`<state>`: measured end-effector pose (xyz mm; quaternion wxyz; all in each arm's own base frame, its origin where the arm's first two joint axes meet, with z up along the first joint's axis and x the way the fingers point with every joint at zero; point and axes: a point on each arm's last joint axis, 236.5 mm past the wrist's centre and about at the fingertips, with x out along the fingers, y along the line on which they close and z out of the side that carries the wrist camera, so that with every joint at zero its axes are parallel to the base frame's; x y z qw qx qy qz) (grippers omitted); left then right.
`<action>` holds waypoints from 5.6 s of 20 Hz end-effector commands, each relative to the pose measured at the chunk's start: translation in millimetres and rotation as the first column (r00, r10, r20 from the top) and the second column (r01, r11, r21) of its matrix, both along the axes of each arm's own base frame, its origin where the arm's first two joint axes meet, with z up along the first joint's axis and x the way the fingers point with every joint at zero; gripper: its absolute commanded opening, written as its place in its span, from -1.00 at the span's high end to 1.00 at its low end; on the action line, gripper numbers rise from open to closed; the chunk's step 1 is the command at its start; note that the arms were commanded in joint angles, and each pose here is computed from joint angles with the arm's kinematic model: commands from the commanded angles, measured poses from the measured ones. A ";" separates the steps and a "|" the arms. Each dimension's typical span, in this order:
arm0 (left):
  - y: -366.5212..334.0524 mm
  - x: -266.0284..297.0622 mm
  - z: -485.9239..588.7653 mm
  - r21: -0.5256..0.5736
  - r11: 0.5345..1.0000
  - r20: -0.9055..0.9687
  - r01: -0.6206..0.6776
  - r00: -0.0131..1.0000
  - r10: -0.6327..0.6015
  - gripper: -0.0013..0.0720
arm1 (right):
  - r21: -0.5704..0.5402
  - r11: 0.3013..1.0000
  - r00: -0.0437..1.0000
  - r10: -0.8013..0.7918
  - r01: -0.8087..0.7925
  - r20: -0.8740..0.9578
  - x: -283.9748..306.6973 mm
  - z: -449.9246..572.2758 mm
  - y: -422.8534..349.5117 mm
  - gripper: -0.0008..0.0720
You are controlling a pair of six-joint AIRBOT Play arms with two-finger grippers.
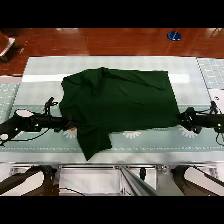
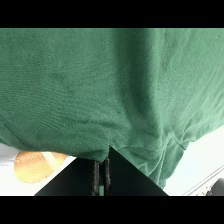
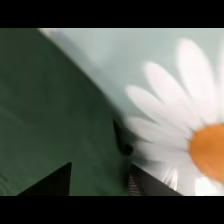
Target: Fold the shirts.
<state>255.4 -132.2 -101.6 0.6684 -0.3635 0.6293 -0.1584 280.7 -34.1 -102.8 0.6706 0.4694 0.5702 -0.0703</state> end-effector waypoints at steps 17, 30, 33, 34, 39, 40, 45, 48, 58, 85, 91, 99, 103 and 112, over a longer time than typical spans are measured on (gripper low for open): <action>71.2 61.5 580.1 0.067 0.935 0.998 -0.348 0.006 -0.070 0.90 | -0.701 0.702 0.498 0.565 0.127 0.657 55.3 517.1 30.5 0.92; 116.2 -100.7 587.9 0.228 0.614 0.949 -0.755 0.033 -0.313 0.90 | -0.768 0.608 0.526 0.594 0.202 0.608 -96.7 526.5 55.2 0.92; 109.8 -52.5 530.7 0.212 0.735 0.977 -0.644 0.138 -0.161 0.90 | -0.730 0.682 0.551 0.594 0.043 0.587 -71.8 479.9 70.0 0.92; 101.8 -36.7 506.9 0.207 0.784 0.976 -0.585 0.182 -0.121 0.90 | -0.711 0.703 0.541 0.609 -0.029 0.580 -64.4 462.5 80.5 0.92; 126.7 56.7 336.0 0.287 0.844 0.824 -0.454 0.566 0.024 0.90 | -0.600 0.783 0.651 0.543 -0.164 0.531 10.8 354.7 63.8 0.92; 122.6 77.0 307.0 0.291 0.862 0.791 -0.414 0.611 0.027 0.90 | -0.558 0.802 0.663 0.538 -0.213 0.520 26.7 330.9 66.2 0.92; 83.5 183.8 223.6 0.334 0.892 0.737 -0.303 0.674 -0.047 0.90 | -0.507 0.821 0.714 0.518 -0.262 0.470 134.3 238.3 63.4 0.92; 69.7 240.2 175.0 0.308 0.905 0.662 -0.292 0.750 0.016 0.90 | -0.448 0.854 0.778 0.464 -0.264 0.424 200.1 180.2 51.9 0.92; 52.9 251.0 98.9 0.285 0.953 0.386 -0.100 0.922 -0.019 0.90 | -0.301 0.856 0.822 0.500 -0.421 0.273 239.9 106.7 50.6 0.92; 135.2 -49.7 22.1 0.192 0.974 -0.180 -0.123 0.971 0.158 -0.42 | -0.295 0.945 0.974 0.186 -0.141 0.130 11.9 76.4 -4.0 -0.14; 84.4 -67.8 -6.9 0.100 0.989 -0.213 -0.106 0.969 0.126 -0.42 | -0.170 0.974 0.976 0.174 -0.151 0.128 -10.7 51.7 30.6 -0.14; 47.7 -60.7 -19.9 0.093 0.995 -0.134 -0.021 0.990 0.033 0.90 | -0.390 0.921 0.998 -0.010 -0.013 -0.058 -50.0 40.2 -72.6 -0.14; 46.6 -62.2 -19.2 0.089 0.996 -0.132 -0.007 0.991 0.019 0.90 | -0.175 0.965 0.953 0.146 -0.197 -0.266 -105.2 11.6 -20.0 -0.13; 46.7 -62.0 -19.2 0.089 0.996 -0.132 -0.008 0.991 0.020 0.90 | 0.065 0.968 0.950 0.249 -0.241 -0.191 -65.6 -12.8 47.3 -0.13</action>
